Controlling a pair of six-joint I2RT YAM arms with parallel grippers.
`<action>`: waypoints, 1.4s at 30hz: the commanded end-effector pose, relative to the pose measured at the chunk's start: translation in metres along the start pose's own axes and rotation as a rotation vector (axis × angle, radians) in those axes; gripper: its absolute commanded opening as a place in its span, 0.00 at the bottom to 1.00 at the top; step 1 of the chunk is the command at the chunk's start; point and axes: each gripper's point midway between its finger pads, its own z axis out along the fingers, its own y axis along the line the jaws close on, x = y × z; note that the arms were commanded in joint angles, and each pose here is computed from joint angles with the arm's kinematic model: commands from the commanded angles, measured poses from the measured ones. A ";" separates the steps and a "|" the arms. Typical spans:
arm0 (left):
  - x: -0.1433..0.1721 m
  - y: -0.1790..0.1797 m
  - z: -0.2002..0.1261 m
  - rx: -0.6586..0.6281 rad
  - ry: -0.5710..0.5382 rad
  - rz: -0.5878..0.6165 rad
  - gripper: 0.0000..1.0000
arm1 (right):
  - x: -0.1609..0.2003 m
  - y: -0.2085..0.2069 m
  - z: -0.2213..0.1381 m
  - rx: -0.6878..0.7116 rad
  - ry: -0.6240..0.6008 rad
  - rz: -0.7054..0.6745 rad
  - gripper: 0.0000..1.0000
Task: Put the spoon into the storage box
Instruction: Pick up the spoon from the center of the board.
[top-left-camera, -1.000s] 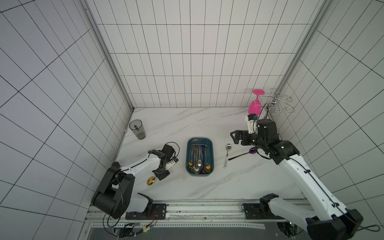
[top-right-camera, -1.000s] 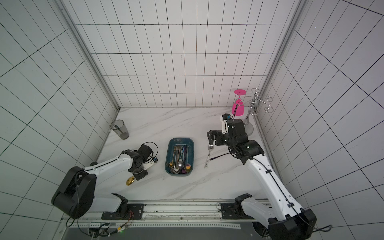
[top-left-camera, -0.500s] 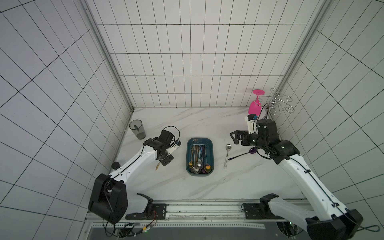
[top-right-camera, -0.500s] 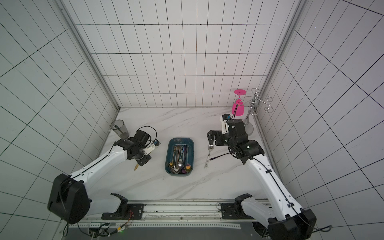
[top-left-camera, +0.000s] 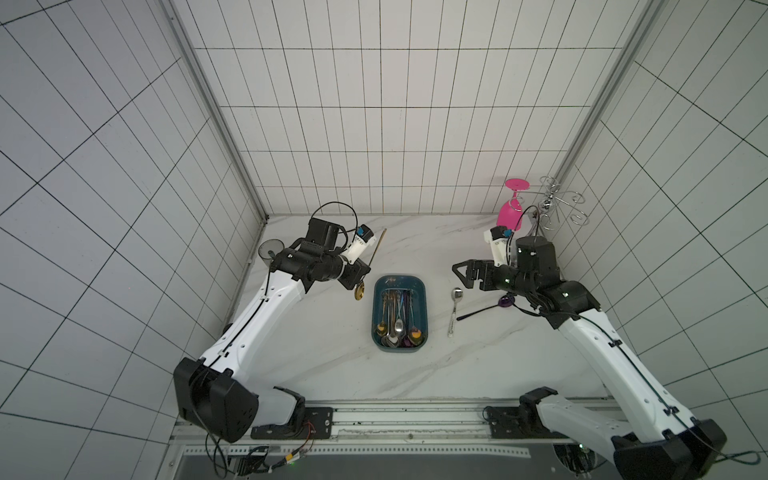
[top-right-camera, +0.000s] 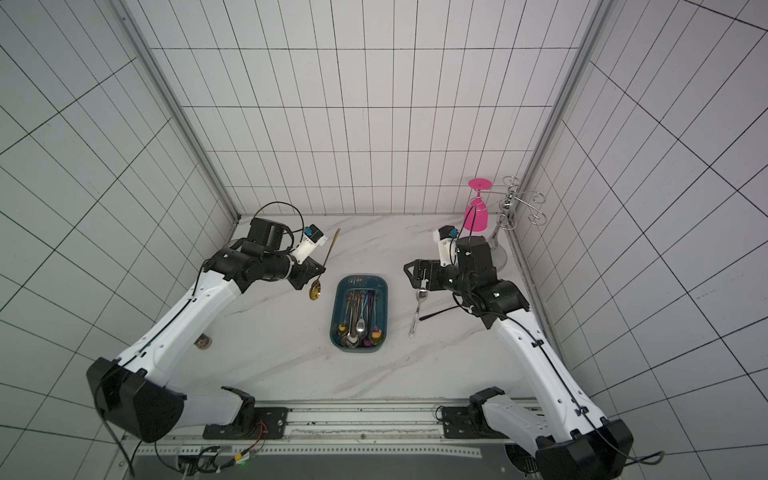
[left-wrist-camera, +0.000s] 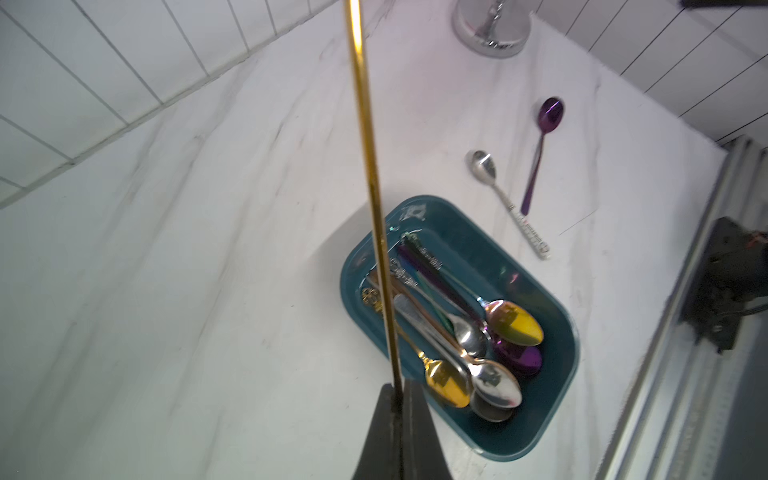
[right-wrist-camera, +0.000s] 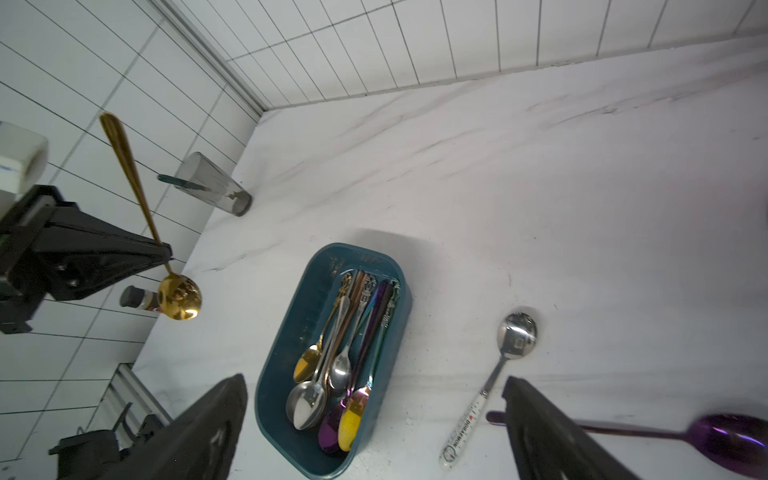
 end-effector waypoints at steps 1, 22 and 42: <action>-0.042 -0.038 -0.013 0.290 -0.159 -0.125 0.00 | -0.021 0.033 -0.007 -0.188 -0.079 0.014 0.99; -0.004 -0.098 0.002 0.777 -0.194 -0.309 0.00 | -0.028 0.105 0.060 -0.651 0.053 0.149 0.79; 0.001 -0.105 0.006 0.791 -0.175 -0.311 0.00 | -0.031 0.157 0.084 -0.828 0.126 0.148 0.47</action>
